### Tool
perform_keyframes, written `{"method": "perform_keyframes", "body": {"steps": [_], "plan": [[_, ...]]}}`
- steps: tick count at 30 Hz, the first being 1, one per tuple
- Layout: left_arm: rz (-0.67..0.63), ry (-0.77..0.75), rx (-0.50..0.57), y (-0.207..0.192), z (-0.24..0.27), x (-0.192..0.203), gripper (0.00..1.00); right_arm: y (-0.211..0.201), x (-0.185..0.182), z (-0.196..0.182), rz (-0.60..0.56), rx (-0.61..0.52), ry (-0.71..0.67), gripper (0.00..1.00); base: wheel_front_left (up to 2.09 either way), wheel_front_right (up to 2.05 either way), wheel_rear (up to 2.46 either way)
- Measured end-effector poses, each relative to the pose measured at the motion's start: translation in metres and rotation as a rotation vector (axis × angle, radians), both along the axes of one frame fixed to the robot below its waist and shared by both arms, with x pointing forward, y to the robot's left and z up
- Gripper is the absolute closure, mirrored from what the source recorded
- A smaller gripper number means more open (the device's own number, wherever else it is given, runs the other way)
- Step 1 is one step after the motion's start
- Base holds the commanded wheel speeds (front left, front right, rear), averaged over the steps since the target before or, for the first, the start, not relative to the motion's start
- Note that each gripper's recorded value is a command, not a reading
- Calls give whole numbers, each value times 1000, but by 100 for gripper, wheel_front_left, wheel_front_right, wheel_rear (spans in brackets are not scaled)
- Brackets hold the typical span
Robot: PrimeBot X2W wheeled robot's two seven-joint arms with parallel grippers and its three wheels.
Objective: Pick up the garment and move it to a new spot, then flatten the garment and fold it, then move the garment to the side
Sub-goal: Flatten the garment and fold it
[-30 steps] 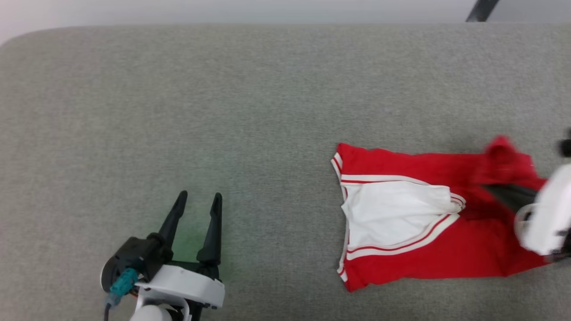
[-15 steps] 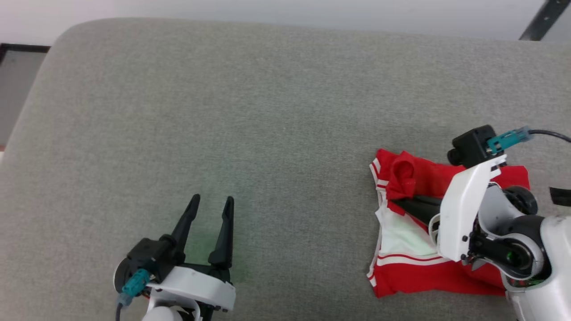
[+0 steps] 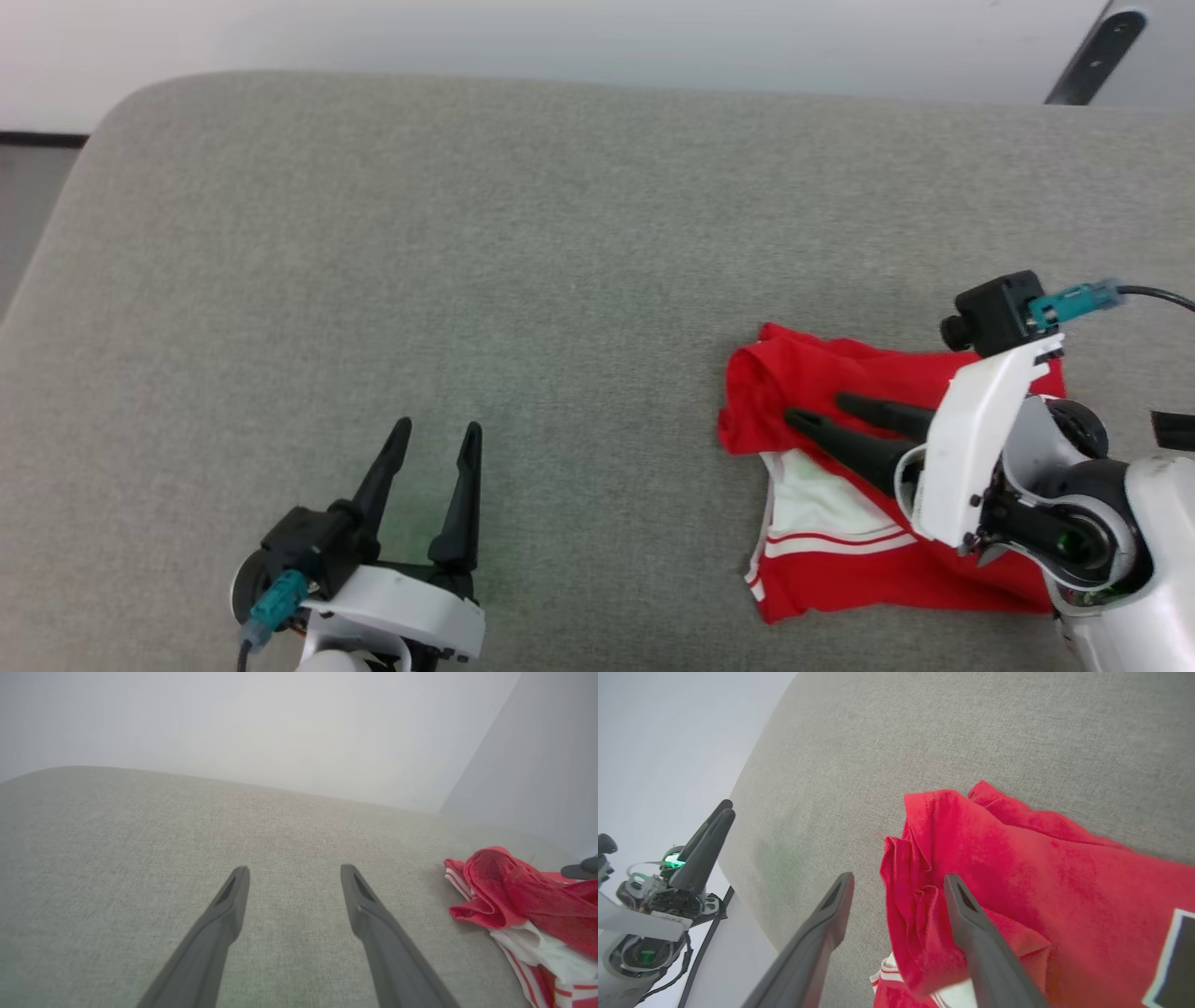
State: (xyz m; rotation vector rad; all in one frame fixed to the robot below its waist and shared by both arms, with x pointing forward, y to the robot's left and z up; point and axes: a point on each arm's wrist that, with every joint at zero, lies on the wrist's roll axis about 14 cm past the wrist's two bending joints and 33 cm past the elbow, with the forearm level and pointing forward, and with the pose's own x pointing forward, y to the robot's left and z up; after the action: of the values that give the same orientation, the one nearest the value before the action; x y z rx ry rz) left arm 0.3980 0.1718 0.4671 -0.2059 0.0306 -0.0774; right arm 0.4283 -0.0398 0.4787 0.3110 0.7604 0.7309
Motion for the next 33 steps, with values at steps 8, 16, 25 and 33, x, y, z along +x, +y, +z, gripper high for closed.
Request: {"method": "perform_keyframes", "body": {"steps": [8, 16, 25, 33], "plan": [[-55, -27, 11, -13, 8, 5, 0, -48, 7, 32, -142, 19, -142, 0, 0, 0, 0], [-103, -38, 3, -27, 13, 7, 0, -116, 1, 52, -315, -79, -392, 0, 0, 0, 0], [-119, -66, 30, -25, 24, 8, 0, -183, -26, 59, -576, -69, -595, 0, 0, 0, 0], [-67, -75, 65, -2, 28, -6, 0, -198, -56, 48, -674, -37, -642, 0, 0, 0, 0]]}}
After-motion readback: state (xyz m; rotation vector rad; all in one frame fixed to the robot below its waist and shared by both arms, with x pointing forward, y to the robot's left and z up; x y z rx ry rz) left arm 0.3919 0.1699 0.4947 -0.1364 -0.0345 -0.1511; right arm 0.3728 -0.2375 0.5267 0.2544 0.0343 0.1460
